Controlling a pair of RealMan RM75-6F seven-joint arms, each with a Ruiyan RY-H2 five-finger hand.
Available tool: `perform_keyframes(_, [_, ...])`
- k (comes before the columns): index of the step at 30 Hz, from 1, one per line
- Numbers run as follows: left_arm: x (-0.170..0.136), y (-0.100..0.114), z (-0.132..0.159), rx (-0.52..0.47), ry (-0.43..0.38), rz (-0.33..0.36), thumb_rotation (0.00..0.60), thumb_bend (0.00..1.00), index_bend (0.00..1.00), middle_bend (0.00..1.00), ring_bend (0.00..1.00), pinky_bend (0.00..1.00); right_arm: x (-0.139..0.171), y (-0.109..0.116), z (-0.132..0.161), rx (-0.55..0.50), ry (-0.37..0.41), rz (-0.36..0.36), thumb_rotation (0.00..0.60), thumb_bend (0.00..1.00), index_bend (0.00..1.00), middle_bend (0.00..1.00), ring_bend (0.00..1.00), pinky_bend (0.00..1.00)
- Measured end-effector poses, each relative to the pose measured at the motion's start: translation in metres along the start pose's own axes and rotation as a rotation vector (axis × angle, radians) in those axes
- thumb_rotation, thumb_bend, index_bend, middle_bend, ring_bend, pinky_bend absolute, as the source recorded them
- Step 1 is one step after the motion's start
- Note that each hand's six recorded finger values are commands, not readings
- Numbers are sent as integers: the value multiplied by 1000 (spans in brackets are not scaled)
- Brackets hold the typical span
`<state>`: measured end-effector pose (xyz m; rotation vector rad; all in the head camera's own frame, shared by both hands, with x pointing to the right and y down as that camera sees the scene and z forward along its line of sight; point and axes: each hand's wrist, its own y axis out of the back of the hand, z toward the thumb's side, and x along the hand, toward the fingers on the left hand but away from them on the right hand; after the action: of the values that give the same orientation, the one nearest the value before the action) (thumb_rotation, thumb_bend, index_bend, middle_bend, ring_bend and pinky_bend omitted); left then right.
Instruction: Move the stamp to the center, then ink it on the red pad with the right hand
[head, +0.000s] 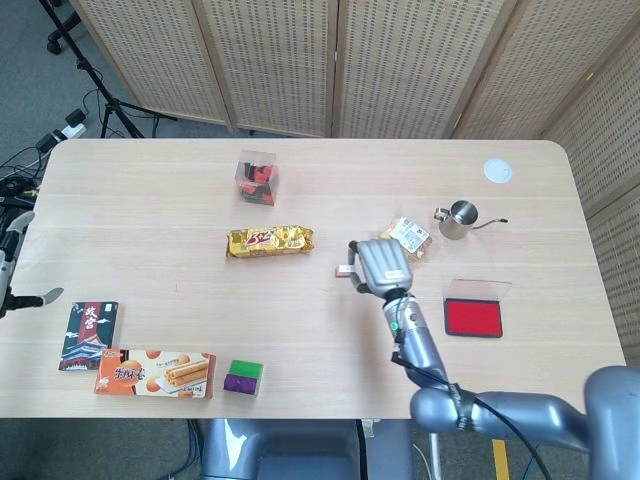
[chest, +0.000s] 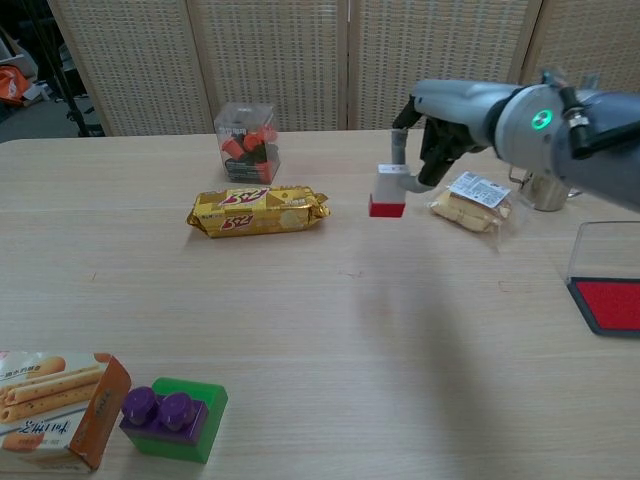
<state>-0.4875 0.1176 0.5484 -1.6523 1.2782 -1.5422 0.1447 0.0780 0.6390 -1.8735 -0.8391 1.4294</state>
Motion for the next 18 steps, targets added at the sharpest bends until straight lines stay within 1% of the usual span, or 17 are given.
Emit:
perform_keyframes(1, [0, -1, 1, 4, -1, 0, 600, 52, 0, 0, 0, 0, 7, 7, -12, 13, -4, -4, 600, 517, 605, 971, 1000, 1000])
perform_keyframes(4, [-1, -3, 4, 17, -6, 0, 600, 53, 0, 0, 0, 0, 29, 19, -43, 34, -17, -7, 600, 518, 605, 971, 1000, 1000])
perform_keyframes(7, [-2, -5, 6, 27, -9, -2, 600, 54, 0, 0, 0, 0, 48, 21, -68, 35, -22, 1, 600, 525, 605, 971, 1000, 1000])
perform_keyframes(9, [-2, -7, 7, 34, -9, -2, 600, 54, 0, 0, 0, 0, 59, 16, -81, 36, -24, 16, 600, 542, 605, 971, 1000, 1000])
perform_keyframes(12, [-3, -10, 9, 42, -10, -4, 600, 56, 0, 0, 0, 0, 73, 1, -104, 40, -36, 58, 600, 556, 605, 971, 1000, 1000])
perform_keyframes(16, [-4, -14, 12, 53, -14, -11, 600, 57, 0, 0, 0, 0, 75, -12, -134, 23, -81, 88, 600, 565, 605, 971, 1000, 1000])
perform_keyframes(18, [-5, -15, 13, 55, -15, -14, 600, 57, 0, 0, 0, 0, 75, -17, -144, 13, -98, 96, 600, 564, 605, 971, 1000, 1000])
